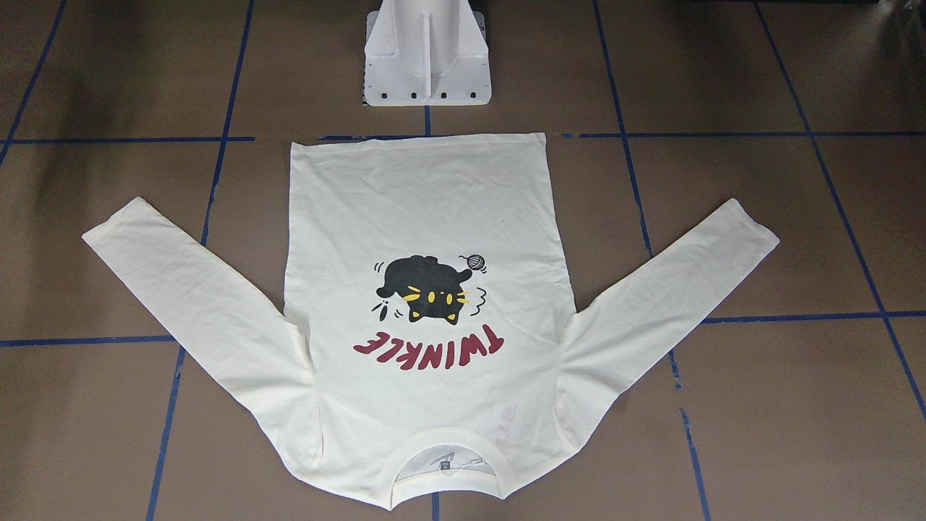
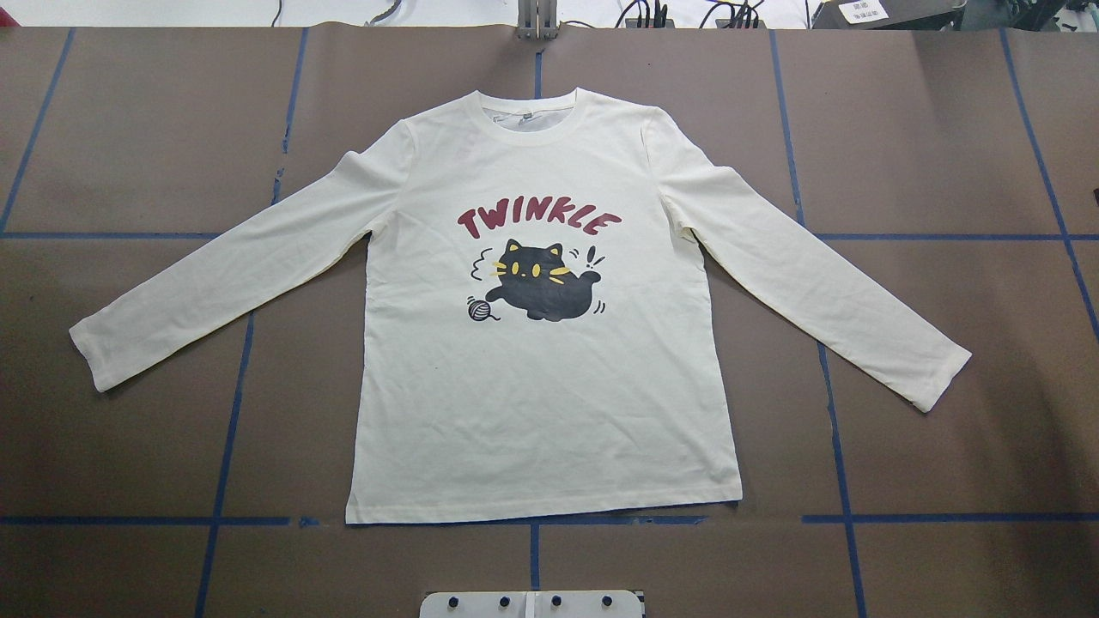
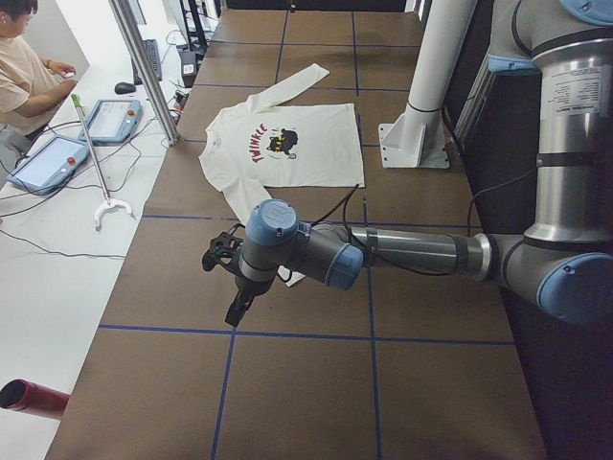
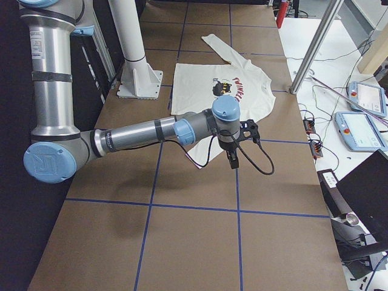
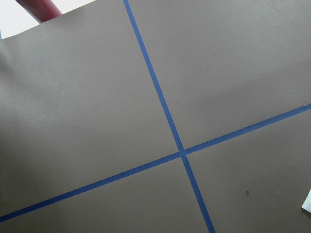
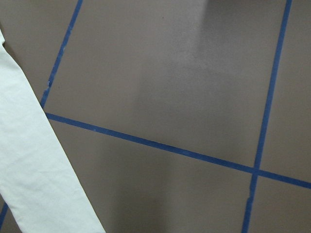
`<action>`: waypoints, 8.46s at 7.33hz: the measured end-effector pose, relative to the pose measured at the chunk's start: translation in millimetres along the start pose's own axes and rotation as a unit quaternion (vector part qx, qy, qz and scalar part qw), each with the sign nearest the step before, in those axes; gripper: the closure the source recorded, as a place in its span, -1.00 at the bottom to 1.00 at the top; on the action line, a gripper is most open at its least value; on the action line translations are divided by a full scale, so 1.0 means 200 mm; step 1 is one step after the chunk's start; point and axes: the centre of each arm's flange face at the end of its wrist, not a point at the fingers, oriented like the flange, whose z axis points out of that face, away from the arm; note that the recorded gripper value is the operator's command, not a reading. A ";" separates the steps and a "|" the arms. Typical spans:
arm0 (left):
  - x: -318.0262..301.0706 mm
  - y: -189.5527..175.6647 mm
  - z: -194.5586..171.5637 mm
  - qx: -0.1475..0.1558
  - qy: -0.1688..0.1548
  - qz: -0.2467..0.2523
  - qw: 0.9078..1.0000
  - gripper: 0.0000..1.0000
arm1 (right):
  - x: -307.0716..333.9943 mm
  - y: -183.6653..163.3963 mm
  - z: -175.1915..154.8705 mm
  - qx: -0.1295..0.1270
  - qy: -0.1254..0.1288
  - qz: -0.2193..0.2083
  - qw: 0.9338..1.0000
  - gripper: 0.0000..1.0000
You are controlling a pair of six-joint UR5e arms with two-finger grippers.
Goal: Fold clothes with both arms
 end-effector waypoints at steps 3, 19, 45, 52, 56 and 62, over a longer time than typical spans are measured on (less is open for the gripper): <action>0.00 0.00 -0.01 0.001 -0.001 0.001 1.000 -0.99 | -0.28 0.38 0.40 0.052 -0.015 0.038 0.998 -0.77; -0.01 0.02 0.01 -0.003 -0.003 -0.003 1.000 -0.99 | -0.37 0.76 0.91 0.036 0.019 0.094 0.995 -0.03; -0.02 0.02 0.02 -0.006 -0.002 -0.005 1.000 -0.99 | -2.83 -1.09 -0.06 0.103 0.013 0.097 0.990 1.00; -0.04 0.04 0.05 -0.012 0.001 -0.010 1.000 -0.99 | -3.81 -1.03 0.71 0.154 0.031 0.207 0.966 -1.00; 0.03 -0.16 -0.05 0.049 -0.005 0.045 0.998 -0.99 | -3.75 -1.16 0.63 0.119 0.035 0.227 0.966 -1.00; 0.69 -0.25 0.25 0.088 0.145 0.179 0.969 -1.00 | -2.02 -1.20 0.33 0.017 0.039 0.072 0.997 -1.00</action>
